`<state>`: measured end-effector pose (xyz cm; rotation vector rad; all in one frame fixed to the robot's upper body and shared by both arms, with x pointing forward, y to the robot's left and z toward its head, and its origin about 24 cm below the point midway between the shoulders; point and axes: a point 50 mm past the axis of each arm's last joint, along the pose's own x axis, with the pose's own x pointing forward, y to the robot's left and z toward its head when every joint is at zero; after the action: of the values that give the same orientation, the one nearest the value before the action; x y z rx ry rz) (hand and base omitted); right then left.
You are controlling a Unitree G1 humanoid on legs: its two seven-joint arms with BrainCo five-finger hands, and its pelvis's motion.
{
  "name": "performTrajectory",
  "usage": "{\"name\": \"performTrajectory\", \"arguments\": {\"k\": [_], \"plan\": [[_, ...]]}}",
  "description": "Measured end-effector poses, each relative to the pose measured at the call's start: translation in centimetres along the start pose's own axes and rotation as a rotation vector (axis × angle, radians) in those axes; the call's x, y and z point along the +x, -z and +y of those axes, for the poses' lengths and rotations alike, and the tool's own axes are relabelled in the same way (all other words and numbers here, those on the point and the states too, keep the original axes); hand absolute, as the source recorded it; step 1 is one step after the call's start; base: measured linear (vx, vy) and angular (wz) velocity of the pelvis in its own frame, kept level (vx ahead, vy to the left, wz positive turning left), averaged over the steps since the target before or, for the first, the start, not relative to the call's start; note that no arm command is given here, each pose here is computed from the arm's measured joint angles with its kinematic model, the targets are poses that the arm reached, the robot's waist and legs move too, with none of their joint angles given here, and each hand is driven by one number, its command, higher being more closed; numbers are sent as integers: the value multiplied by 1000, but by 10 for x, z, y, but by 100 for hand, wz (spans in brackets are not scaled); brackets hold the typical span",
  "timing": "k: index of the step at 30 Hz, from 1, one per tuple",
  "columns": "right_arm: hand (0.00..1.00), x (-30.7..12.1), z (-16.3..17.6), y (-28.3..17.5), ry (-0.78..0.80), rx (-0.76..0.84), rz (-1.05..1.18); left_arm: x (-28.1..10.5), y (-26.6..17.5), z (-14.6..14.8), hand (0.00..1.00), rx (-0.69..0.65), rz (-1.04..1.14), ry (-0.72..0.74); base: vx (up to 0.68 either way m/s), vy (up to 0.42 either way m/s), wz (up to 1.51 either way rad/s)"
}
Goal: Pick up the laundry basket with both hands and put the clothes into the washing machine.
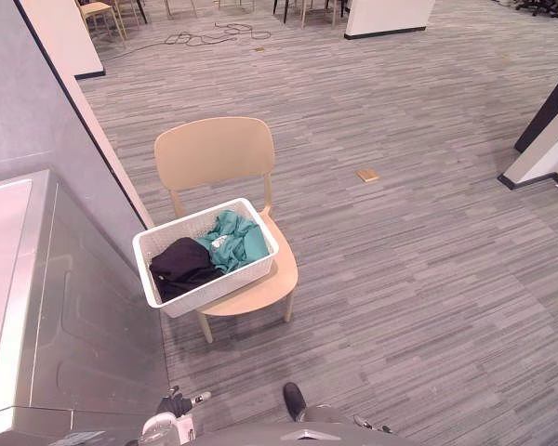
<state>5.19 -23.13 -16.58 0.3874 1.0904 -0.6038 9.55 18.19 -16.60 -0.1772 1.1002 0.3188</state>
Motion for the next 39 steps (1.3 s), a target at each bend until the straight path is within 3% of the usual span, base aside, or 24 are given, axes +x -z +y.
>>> {"name": "performTrajectory", "arguments": {"k": [6,17,23,28,34,39], "plan": [[0,-1,-2,4,8,30,8,0,-1,-2,0,35,-1,14,1,1,-5],[0,-42,-45,102,223,546,196,7,-44,-35,0,331,-98,185,48,22,14],[0,-32,-33,87,180,520,173,7,-37,-9,0,291,-85,127,52,15,100],[0,-11,-13,33,65,423,16,3,-23,29,0,57,-64,-4,-63,-29,109],[0,-3,16,-33,-96,293,-207,-4,8,37,0,-66,14,-65,-128,44,77],[0,-1,46,-42,-186,179,-207,-5,14,33,0,-80,31,-76,23,175,18]]}}
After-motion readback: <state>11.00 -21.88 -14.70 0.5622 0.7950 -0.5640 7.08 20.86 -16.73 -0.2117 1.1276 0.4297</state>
